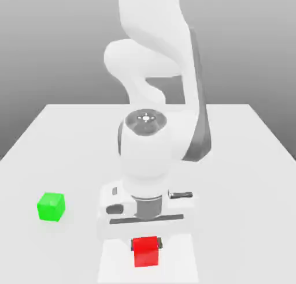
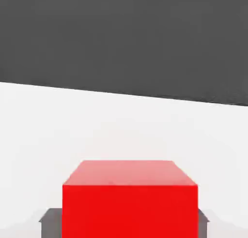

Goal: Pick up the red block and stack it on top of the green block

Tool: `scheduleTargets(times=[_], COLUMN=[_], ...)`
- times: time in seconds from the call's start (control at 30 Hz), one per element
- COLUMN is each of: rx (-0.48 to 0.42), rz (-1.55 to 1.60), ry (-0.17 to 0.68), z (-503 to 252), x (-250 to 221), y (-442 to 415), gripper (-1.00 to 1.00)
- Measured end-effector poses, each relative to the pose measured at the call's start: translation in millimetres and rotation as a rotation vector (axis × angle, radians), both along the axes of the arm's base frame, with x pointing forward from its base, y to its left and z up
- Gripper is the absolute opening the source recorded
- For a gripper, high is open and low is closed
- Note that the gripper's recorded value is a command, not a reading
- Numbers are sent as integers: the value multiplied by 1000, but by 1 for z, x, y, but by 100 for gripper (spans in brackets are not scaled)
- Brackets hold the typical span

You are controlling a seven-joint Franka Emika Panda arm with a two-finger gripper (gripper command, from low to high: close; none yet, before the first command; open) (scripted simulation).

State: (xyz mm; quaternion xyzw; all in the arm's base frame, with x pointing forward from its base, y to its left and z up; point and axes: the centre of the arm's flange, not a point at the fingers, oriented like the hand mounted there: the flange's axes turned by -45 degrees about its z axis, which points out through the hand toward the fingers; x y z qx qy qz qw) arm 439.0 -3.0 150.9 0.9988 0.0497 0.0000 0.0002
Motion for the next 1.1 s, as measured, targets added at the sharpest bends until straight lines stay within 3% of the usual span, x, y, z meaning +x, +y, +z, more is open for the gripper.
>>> scheduleTargets(times=[0.23, 0.33, 0.67, 0.77, 1.0, 1.03, 1.1], rx=[0, -15, -18, -1, 3, 2, 2], rz=[0, -85, -462, -528, -540, -542, -542], ry=[0, -2, 0, -1, -2, -1, -1], z=[48, 66, 94, 91, 37, 31, 31], x=[0, -11, -115, -142, -147, -148, -148], y=[0, -48, -219, -240, -244, -244, -244], gripper=[-100, -100, -100, -100, -100, 100, 100])
